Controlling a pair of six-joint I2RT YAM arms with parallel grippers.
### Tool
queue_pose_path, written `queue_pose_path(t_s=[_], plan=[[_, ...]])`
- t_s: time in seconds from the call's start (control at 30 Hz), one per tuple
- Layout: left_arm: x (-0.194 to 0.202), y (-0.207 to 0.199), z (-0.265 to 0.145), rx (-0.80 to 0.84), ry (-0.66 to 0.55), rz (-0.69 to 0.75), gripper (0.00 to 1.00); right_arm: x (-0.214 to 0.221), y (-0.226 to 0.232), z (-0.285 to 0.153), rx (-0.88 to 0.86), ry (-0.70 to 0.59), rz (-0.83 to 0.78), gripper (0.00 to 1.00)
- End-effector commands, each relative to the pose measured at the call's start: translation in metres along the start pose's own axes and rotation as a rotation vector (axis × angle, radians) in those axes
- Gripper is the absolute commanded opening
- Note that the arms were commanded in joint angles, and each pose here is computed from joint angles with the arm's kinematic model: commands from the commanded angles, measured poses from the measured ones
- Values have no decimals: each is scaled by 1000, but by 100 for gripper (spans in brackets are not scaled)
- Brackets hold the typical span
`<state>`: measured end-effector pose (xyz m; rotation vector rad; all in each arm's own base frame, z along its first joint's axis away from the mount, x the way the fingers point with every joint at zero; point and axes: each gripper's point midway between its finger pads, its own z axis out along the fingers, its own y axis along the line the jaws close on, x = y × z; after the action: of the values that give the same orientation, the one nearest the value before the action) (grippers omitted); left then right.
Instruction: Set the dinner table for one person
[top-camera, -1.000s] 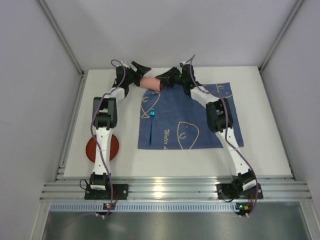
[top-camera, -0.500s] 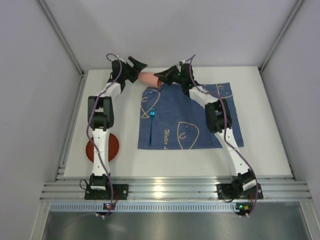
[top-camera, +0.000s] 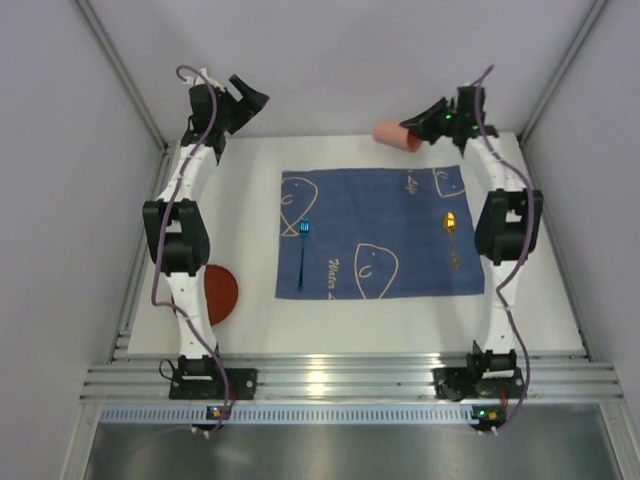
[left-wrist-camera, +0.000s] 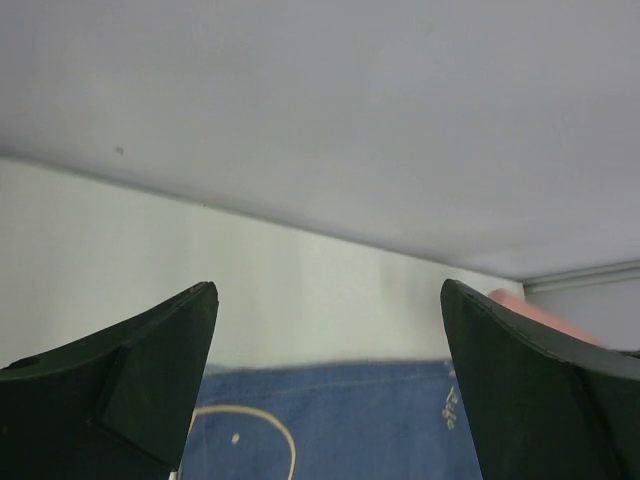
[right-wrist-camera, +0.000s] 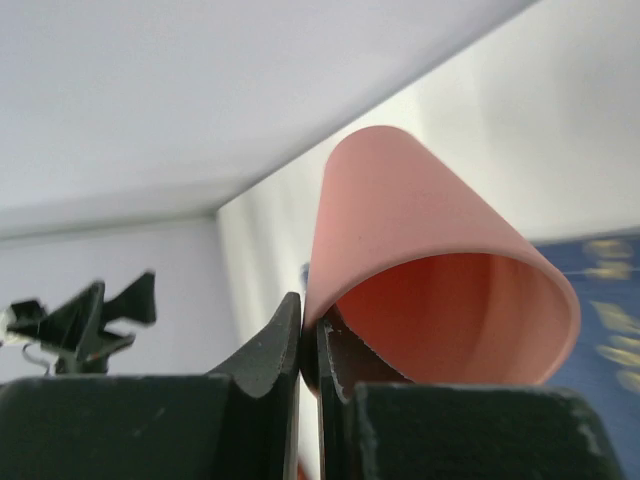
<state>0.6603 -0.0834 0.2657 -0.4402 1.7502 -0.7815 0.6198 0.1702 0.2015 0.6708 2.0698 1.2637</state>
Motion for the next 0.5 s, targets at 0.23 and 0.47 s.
queue_pose_path(t_s=[0.23, 0.47], plan=[[110, 45, -70, -120, 352, -19, 98, 4, -99, -194, 908, 117, -457, 0], [130, 54, -111, -178, 395, 15, 98, 27, -111, -186, 1051, 174, -551, 0]])
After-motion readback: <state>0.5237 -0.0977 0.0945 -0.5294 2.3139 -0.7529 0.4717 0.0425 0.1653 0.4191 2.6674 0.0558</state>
